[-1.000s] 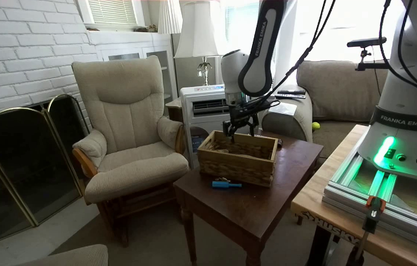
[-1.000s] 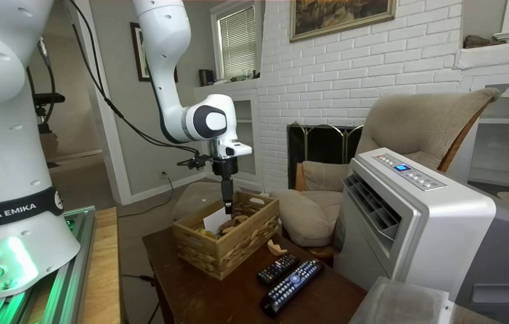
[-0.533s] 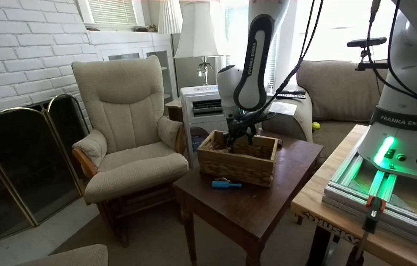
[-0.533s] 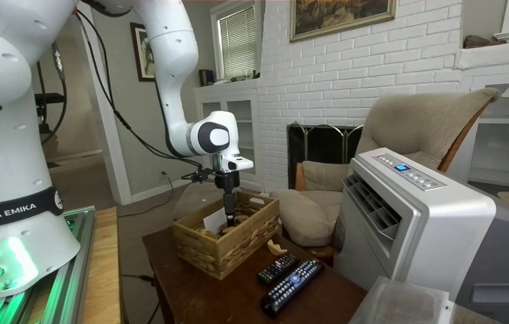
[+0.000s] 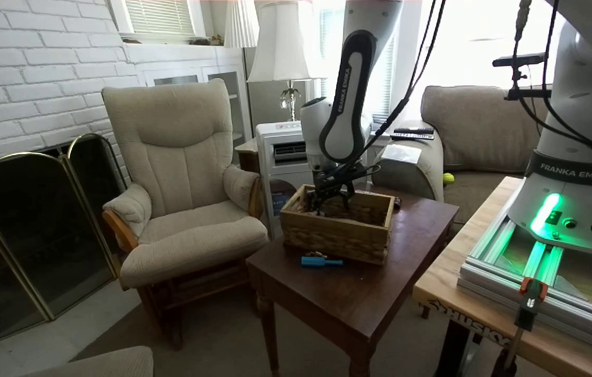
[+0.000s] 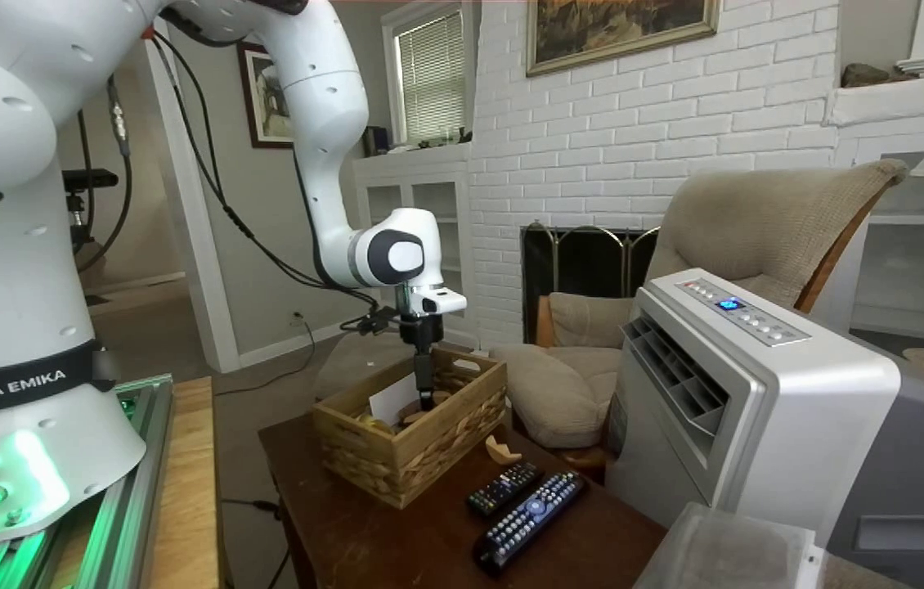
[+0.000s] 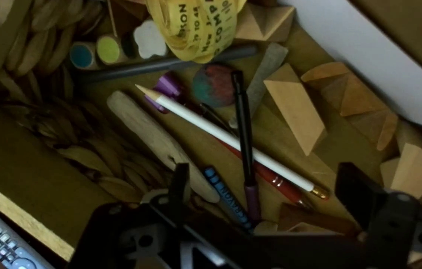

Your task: Remove the black pen from the wooden box, put it on the table, remove the wooden chip from the wooden box and put it on the table

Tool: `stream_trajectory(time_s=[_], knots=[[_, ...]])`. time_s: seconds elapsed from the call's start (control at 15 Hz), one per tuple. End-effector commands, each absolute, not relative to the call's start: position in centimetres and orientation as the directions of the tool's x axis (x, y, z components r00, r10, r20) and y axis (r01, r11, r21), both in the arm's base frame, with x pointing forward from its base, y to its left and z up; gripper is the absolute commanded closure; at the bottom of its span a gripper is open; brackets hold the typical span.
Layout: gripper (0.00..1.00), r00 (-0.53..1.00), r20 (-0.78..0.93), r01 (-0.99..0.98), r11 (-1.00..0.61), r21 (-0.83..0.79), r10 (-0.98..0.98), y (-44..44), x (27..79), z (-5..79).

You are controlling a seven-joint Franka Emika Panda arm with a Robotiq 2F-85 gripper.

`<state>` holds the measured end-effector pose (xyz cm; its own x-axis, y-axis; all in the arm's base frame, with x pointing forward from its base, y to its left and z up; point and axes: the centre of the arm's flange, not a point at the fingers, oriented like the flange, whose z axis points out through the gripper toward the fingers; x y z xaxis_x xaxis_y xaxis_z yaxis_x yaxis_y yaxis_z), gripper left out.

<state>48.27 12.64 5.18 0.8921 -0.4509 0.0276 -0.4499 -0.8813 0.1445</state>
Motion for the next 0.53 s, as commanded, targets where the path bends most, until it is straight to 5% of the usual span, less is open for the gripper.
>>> stream_trajectory(time_s=[0.0,0.47], knots=[[0.00,0.874,0.050,-0.485,-0.865,0.129,-0.483,12.9,49.8,3.4],[0.00,0.874,0.059,-0.486,-0.857,0.171,-0.483,12.7,50.1,1.0]])
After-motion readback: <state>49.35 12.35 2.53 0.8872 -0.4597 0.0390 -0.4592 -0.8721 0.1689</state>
